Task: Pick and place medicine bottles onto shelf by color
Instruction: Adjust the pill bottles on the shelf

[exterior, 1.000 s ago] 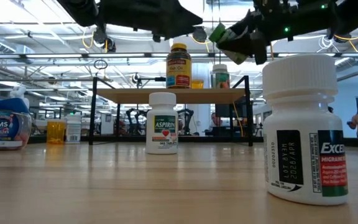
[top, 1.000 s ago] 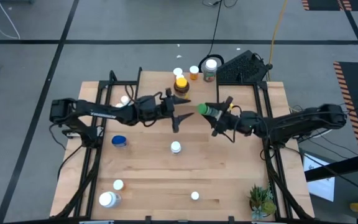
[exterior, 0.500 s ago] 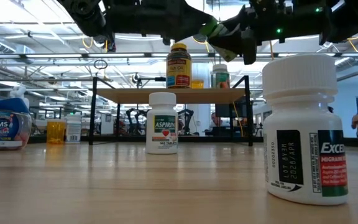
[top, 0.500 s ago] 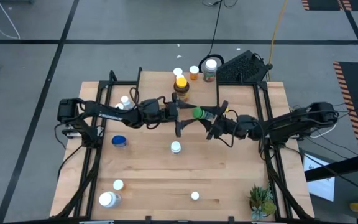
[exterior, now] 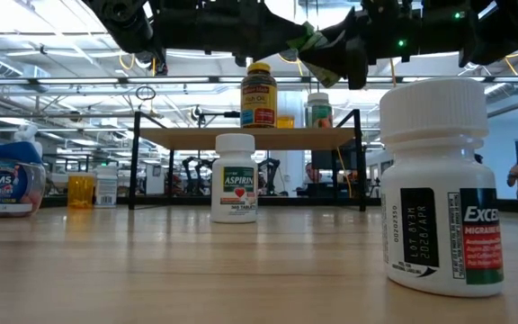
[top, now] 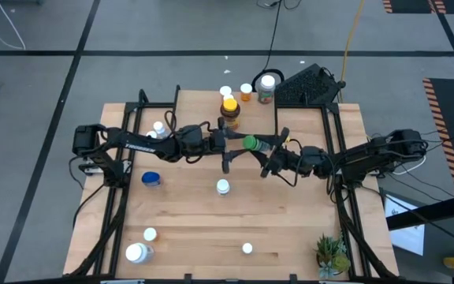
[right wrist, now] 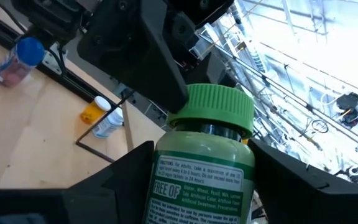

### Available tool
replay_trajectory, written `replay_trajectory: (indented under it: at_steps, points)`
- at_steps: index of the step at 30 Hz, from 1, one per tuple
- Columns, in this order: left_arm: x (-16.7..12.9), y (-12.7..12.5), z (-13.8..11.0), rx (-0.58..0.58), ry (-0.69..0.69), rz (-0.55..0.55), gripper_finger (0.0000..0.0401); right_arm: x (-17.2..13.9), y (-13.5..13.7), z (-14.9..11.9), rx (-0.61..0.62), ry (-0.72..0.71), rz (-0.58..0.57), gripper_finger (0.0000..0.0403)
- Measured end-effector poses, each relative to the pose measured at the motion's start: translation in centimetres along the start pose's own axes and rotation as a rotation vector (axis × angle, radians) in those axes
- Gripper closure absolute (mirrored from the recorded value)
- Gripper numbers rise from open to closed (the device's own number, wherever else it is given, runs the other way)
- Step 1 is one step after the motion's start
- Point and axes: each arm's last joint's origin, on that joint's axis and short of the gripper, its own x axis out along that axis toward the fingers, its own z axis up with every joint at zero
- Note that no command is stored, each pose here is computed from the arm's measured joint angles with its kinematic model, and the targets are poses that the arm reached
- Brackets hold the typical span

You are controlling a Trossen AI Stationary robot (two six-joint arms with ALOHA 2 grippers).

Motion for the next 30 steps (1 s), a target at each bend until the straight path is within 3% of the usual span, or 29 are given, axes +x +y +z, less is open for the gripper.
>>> replay_trajectory:
  at_steps: [6,13,19,25,30]
  points:
    - [0.0,0.0,-0.1,0.007,0.008,-0.009,0.0202,0.0,0.0,-0.1,0.129,0.009,0.01,0.0149]
    - [0.0,0.2,-0.3,0.007,0.017,-0.078,0.0208,-0.6,-0.9,-0.2,0.386,0.084,0.087,0.0106]
    - [-0.2,1.0,-0.7,-0.02,0.025,-0.187,0.0205,-0.8,-2.8,-0.3,0.637,0.135,0.331,0.0093]
    - [-0.4,1.4,-1.0,-0.029,0.014,-0.346,0.0203,-0.6,-4.8,-0.4,0.841,0.166,0.495,0.0092]
    - [-0.6,0.9,-1.3,-0.001,0.021,-0.466,0.0198,-0.2,-4.6,-1.5,1.076,0.183,0.818,0.0092]
